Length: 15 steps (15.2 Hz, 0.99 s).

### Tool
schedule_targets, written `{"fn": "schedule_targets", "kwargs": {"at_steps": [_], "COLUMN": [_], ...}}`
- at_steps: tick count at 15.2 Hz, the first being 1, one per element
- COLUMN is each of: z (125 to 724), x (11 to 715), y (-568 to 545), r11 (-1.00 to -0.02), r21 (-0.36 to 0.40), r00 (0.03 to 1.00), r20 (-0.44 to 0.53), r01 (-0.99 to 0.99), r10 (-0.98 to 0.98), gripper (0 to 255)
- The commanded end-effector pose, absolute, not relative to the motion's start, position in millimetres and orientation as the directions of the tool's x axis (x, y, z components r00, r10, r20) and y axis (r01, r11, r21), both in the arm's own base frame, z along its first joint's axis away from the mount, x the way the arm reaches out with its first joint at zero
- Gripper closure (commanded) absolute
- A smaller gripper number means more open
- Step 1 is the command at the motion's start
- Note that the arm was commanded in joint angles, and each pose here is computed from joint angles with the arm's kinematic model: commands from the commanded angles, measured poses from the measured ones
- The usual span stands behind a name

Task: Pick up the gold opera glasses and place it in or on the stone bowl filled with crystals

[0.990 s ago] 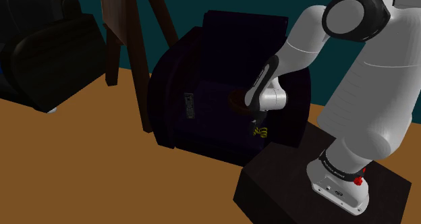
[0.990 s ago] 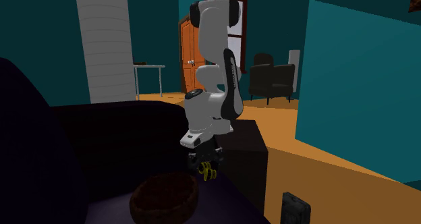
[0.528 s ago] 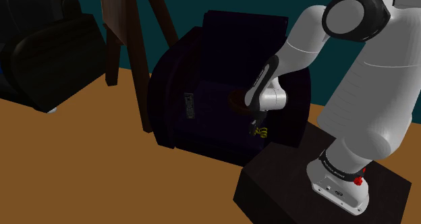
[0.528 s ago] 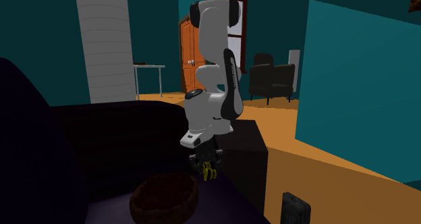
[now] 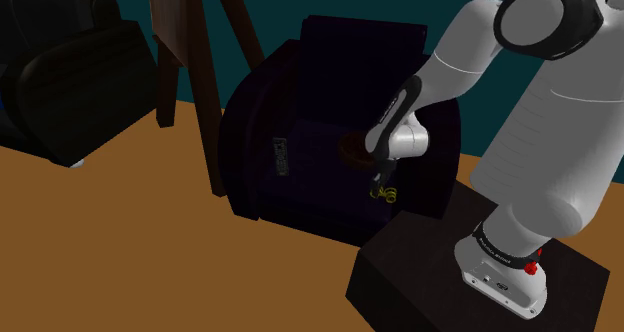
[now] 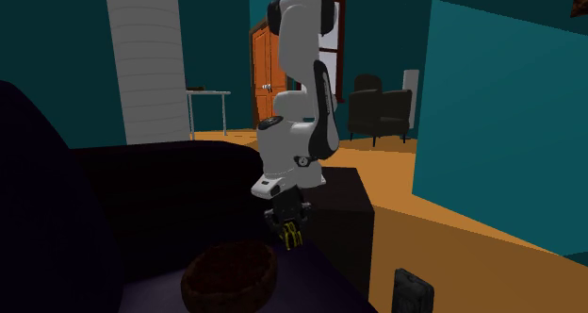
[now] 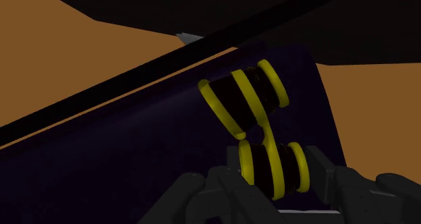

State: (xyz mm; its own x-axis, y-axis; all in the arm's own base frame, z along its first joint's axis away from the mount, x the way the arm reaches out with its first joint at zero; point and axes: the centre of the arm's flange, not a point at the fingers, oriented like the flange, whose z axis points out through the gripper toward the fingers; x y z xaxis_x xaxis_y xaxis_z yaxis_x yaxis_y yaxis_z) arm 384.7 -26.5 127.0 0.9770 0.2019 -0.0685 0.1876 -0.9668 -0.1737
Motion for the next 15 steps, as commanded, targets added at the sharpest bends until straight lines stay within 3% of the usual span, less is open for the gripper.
{"fn": "schedule_targets", "kwargs": {"at_steps": [1, 15], "z": [136, 210], "x": [383, 383], "y": [-27, -27], "r11": [-0.967, -0.967], "r21": [-0.174, -0.174], "r00": [0.977, 0.977], "r20": [-0.071, -0.071], "r01": [0.186, 0.186], "r10": [0.201, 0.201], "gripper": [255, 255]}}
